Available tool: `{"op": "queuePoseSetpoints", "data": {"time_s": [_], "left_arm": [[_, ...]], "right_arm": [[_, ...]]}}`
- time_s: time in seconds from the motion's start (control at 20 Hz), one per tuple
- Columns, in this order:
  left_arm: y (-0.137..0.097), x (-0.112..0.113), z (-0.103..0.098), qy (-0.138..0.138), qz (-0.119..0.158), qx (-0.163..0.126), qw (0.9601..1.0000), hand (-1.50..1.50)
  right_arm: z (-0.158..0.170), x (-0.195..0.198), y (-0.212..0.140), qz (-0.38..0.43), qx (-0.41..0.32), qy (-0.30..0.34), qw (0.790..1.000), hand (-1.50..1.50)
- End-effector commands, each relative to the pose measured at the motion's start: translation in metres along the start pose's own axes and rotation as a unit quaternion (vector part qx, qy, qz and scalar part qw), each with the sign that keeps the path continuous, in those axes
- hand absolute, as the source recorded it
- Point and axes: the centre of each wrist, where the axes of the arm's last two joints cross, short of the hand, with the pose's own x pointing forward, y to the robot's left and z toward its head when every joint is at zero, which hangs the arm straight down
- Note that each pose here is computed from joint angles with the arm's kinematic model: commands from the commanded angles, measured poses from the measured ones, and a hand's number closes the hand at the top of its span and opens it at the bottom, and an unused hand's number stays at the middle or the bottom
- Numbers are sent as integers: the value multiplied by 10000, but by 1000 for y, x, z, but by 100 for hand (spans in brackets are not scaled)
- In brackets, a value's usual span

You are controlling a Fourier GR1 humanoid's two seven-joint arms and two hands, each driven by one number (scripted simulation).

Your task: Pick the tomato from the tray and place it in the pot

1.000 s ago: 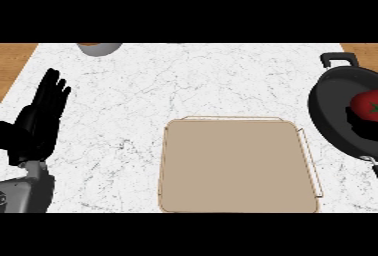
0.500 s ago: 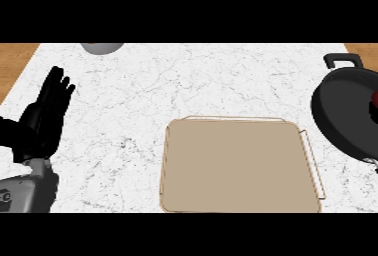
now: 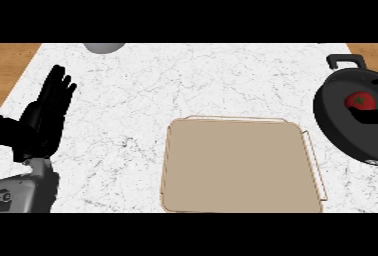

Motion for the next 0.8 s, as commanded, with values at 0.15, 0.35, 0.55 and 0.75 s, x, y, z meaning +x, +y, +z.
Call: {"op": "queuePoseSetpoints", "data": {"time_s": [0.15, 0.35, 0.55, 0.75], "left_arm": [[4, 9, -3, -19, 48, 29, 10000, 0], [3, -1, -4, 12, 19, -7, 10000, 0], [-6, 2, 3, -19, 14, -41, 10000, 0], [17, -9, 11, 30, 43, 79, 10000, 0]], "right_arm": [[-16, 3, 11, -1345, 803, -88, 9876, -150], [-14, -6, 11, -2524, 317, -423, 9662, -150], [-21, -26, -9, -3209, -23, -282, 9467, -150], [-17, -70, -47, -3661, -247, -236, 9300, -150]]}}
